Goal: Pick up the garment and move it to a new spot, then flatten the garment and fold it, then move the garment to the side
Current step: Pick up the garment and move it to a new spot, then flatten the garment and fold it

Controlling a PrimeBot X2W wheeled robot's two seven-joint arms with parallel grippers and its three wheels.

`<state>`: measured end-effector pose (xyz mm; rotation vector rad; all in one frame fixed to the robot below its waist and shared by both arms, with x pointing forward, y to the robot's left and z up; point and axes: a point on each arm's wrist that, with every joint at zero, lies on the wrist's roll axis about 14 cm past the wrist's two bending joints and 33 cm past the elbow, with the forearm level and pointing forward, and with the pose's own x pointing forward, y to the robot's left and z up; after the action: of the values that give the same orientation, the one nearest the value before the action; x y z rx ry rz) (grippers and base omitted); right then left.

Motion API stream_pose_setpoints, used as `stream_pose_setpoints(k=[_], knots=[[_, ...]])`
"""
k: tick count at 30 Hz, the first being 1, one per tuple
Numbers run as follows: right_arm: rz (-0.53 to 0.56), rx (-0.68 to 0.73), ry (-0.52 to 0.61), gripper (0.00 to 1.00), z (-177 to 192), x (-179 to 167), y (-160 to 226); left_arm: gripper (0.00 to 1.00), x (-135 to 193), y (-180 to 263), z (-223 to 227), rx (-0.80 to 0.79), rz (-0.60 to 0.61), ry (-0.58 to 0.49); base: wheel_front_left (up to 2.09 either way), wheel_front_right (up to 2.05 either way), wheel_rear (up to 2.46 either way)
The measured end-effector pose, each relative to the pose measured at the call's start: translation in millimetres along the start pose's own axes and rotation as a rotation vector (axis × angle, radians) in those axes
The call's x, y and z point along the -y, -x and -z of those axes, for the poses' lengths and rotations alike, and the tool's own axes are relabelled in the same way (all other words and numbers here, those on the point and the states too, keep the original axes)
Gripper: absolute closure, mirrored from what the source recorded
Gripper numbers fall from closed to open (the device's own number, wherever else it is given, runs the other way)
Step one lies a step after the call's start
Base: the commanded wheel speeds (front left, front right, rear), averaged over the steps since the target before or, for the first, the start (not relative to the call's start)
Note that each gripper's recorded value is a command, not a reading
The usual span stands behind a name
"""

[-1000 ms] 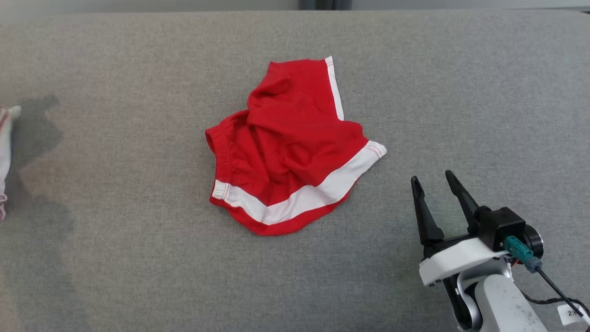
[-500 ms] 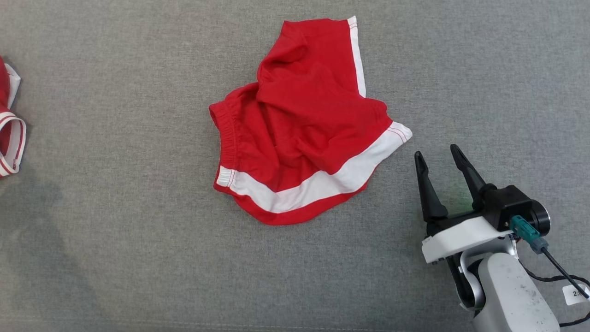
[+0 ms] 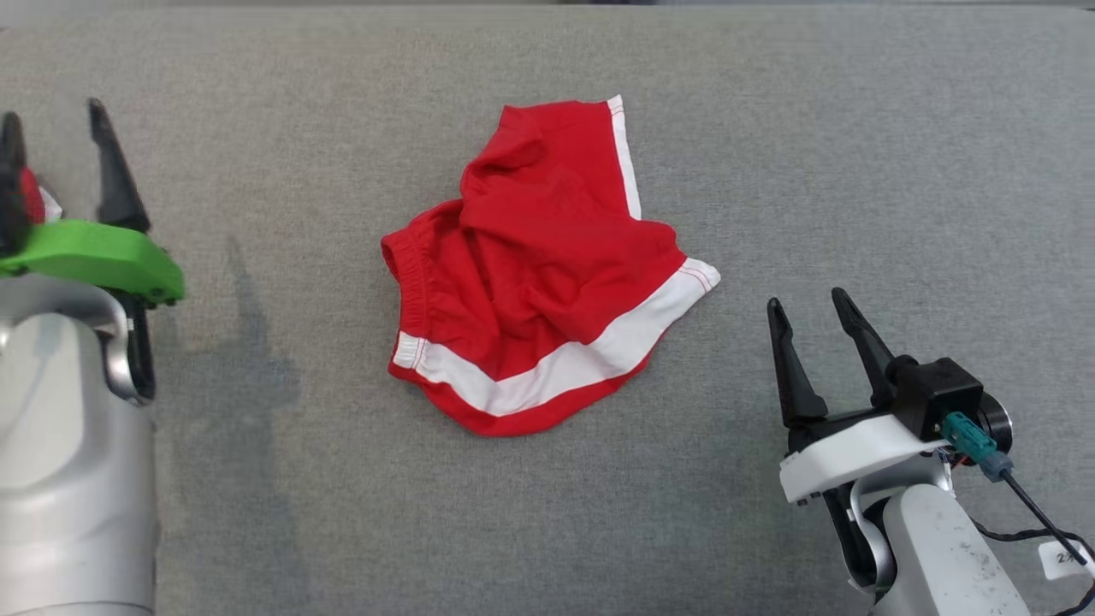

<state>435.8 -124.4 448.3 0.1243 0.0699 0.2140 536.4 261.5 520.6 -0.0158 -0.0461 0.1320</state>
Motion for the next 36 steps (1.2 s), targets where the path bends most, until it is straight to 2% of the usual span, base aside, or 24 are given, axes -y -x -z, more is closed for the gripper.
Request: stream_pose_setpoints(k=[5, 11, 15, 27, 36], knots=[[0.051, 0.026, 0.002, 0.00, -12.7, 14.3, 18.9, 0.00, 60.6, 19.7, 16.2, -0.035, 0.117, 0.062, 0.00, 0.00, 0.00], [0.105, 0.049, -0.001, 0.00, -22.9, 27.9, 40.6, 0.00, 90.9, 56.9, 42.1, -0.098, 0.175, 0.094, 0.00, 0.00, 0.00], [0.129, 0.054, -0.001, 0.00, -25.4, 32.9, 53.3, 0.00, 93.2, 86.5, 58.4, -0.140, 0.183, 0.093, 0.00, 0.00, 0.00], [0.149, 0.069, -0.013, 0.00, -28.6, 31.2, 83.0, 0.00, 66.7, 165.8, 75.6, -0.186, 0.146, 0.056, 0.00, 0.00, 0.00], [0.132, 0.073, -0.020, 0.00, -29.0, 24.4, 85.8, 0.00, 64.5, 187.5, 75.0, -0.188, 0.135, 0.083, 0.00, 0.00, 0.00]])
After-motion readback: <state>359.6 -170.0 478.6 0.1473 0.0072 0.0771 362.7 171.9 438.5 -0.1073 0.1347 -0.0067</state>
